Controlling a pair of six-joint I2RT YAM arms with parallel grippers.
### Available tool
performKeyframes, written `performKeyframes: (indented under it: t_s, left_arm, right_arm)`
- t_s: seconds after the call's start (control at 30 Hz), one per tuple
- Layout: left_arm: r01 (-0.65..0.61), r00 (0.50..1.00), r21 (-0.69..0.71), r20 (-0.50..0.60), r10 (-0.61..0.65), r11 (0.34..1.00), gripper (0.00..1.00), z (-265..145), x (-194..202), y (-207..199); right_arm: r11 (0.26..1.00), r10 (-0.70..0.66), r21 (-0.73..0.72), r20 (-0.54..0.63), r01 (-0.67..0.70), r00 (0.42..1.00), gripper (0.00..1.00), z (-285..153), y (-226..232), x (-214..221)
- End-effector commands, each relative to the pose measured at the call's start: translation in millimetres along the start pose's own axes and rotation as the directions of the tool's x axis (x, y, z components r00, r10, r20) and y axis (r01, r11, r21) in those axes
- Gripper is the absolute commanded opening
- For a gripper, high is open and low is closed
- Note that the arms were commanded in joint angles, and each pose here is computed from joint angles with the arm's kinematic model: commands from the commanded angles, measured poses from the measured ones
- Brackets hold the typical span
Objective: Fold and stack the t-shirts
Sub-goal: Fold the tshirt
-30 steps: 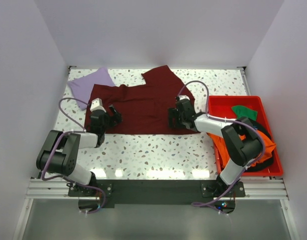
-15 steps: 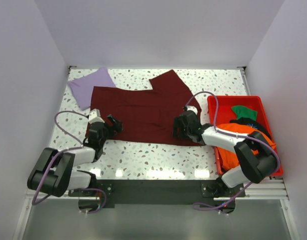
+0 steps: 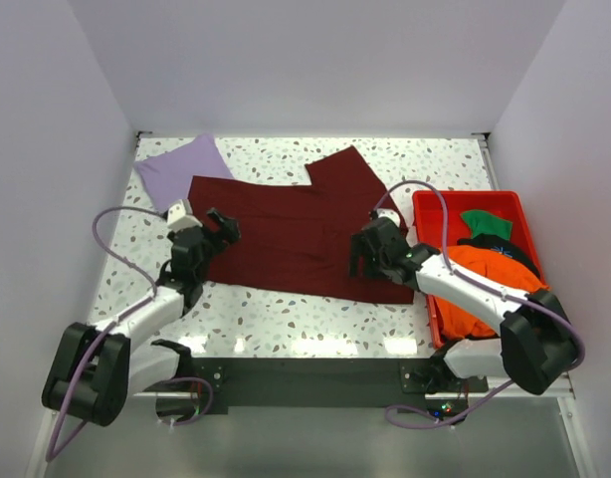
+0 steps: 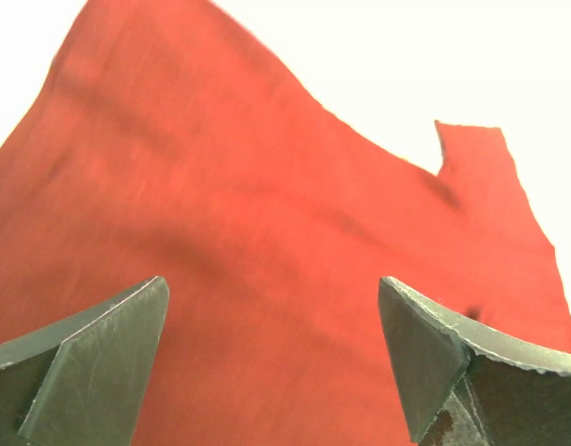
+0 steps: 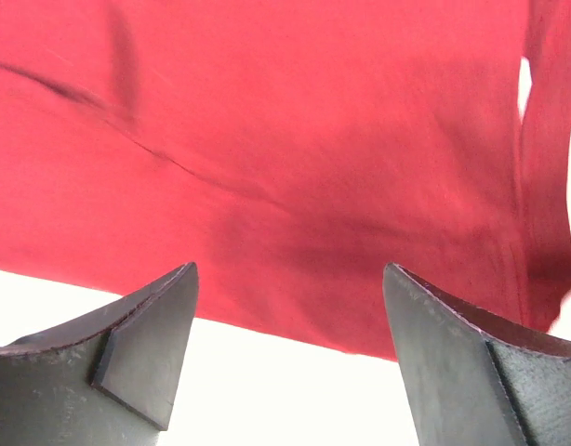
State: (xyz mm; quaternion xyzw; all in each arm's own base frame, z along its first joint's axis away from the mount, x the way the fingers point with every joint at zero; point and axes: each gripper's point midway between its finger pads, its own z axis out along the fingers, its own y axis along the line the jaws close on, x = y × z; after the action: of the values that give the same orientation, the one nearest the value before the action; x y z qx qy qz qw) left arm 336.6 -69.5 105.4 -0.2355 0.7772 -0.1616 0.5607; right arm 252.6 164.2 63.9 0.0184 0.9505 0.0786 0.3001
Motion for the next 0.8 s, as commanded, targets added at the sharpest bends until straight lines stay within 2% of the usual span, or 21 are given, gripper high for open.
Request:
performKeyframes:
  t_s: [0.0, 0.07, 0.1, 0.17, 0.2, 0.33, 0.57, 0.77]
  left_arm:
    - [-0.054, 0.996, -0.018, 0.070, 0.056, 0.998, 1.00, 28.1, -30.9, -16.9]
    - [-0.054, 0.996, -0.004, 0.066, 0.054, 0.999, 1.00, 40.1, -30.4, -20.5]
    - [-0.066, 0.997, -0.015, 0.038, 0.067, 0.998, 1.00, 47.9, -17.3, -14.0]
    - [-0.062, 0.997, 0.020, 0.052, 0.061, 0.998, 1.00, 57.2, -13.9, -17.3]
    - [-0.075, 0.997, 0.012, 0.016, 0.075, 0.997, 1.00, 63.8, 1.4, -9.9]
    - [-0.055, 0.998, 0.094, 0.023, 0.053, 0.994, 1.00, 67.0, 19.8, -11.6]
    - [-0.051, 0.998, 0.063, -0.043, 0.054, 0.997, 1.00, 59.0, 48.2, 8.7]
    - [-0.040, 0.995, 0.013, -0.086, 0.041, 0.999, 0.99, 40.1, 62.1, 27.4]
  right_arm:
    - [0.996, -0.032, -0.079, 0.130, 0.042, 0.991, 0.84, -9.6, 25.5, -45.9]
    - [0.990, -0.045, -0.125, 0.167, 0.066, 0.985, 0.84, -2.1, 42.0, -59.3]
    - [0.988, -0.049, -0.134, 0.179, 0.074, 0.983, 0.84, 1.7, 46.3, -63.6]
    - [0.985, -0.061, -0.146, 0.210, 0.093, 0.976, 0.84, 15.5, 56.4, -74.7]
    - [0.985, -0.067, -0.142, 0.225, 0.101, 0.972, 0.84, 20.8, 58.2, -78.2]
    - [0.984, -0.074, -0.133, 0.280, 0.115, 0.957, 0.84, 42.3, 61.8, -86.4]
    - [0.988, -0.102, -0.098, 0.191, 0.123, 0.976, 0.84, 69.8, 53.7, -58.6]
    - [0.994, -0.094, -0.044, 0.025, 0.095, 0.995, 0.84, 87.3, 34.4, -10.9]
